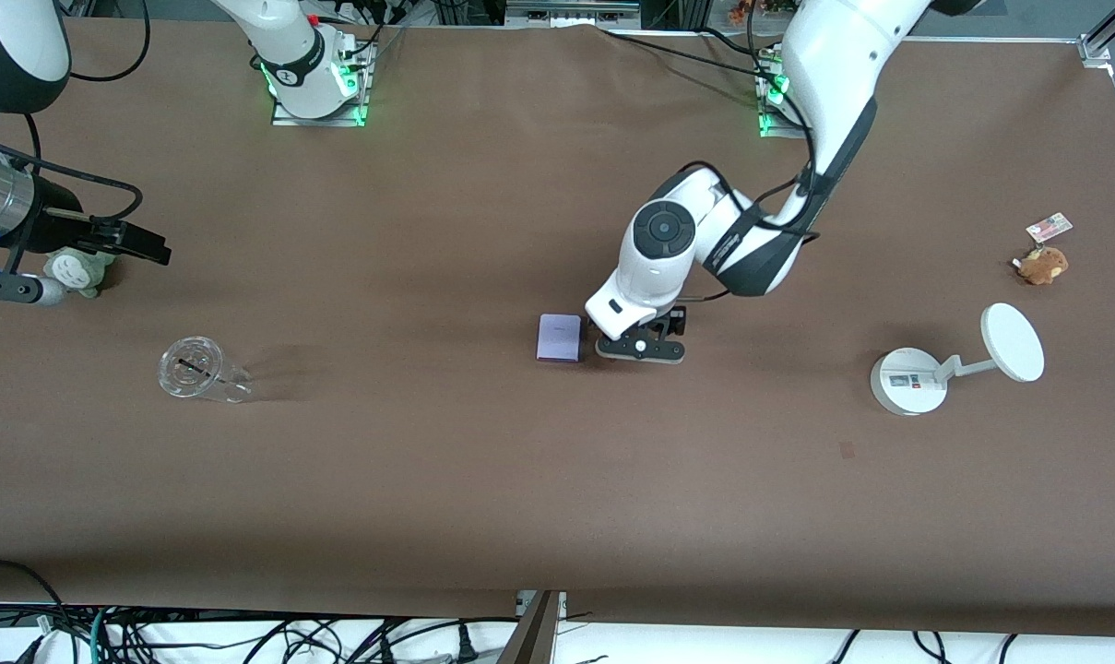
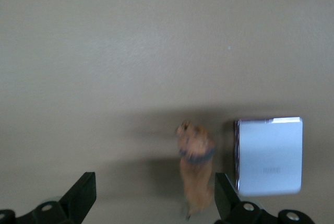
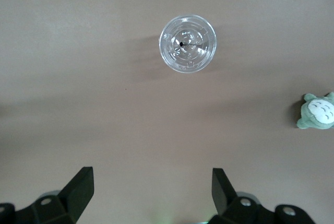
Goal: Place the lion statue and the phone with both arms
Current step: 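Grasp the lion with the left gripper while the right gripper reaches out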
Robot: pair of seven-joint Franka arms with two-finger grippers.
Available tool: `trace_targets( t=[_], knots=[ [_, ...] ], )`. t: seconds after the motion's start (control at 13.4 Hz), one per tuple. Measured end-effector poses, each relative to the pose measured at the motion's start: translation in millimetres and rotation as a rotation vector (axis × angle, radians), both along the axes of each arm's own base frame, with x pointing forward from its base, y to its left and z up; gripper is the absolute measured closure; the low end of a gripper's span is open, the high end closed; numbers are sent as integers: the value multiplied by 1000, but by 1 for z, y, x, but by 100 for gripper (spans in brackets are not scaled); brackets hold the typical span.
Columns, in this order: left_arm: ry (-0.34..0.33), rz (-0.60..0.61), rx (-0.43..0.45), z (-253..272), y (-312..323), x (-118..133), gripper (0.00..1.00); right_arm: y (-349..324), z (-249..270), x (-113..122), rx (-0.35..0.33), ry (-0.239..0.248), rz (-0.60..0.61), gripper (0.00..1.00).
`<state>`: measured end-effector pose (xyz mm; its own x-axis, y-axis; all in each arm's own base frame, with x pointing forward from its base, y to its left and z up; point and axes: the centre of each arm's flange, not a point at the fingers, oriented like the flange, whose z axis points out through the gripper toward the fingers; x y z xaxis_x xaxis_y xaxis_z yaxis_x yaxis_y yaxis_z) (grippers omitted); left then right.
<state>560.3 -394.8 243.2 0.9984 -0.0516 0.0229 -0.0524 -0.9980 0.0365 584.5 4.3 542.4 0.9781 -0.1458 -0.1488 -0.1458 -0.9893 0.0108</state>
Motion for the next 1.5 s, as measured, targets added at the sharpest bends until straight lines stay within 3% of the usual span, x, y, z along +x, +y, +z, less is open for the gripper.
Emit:
trace_targets(
  t=[0.52, 0.67, 0.97, 1.05, 1.27, 1.5],
  knots=[
    [13, 17, -21, -30, -36, -25, 0, 12, -28, 19, -1, -5, 20, 0],
    [5, 2, 4, -41, -30, -23, 16, 31, -48, 30, -2, -12, 48, 0],
    [-24, -9, 12, -40, -26, -15, 60, 71, -84, 46, -7, -28, 75, 0],
    [-28, -7, 10, -38, -25, -13, 65, 82, -91, 49, -8, -32, 75, 0],
    [-45, 16, 3, -28, -16, 0, 65, 127, -119, 53, -15, -38, 79, 0],
    [-52, 65, 37, 1, 32, 35, 65, 180, -154, 51, -24, -40, 85, 0]
  ],
)
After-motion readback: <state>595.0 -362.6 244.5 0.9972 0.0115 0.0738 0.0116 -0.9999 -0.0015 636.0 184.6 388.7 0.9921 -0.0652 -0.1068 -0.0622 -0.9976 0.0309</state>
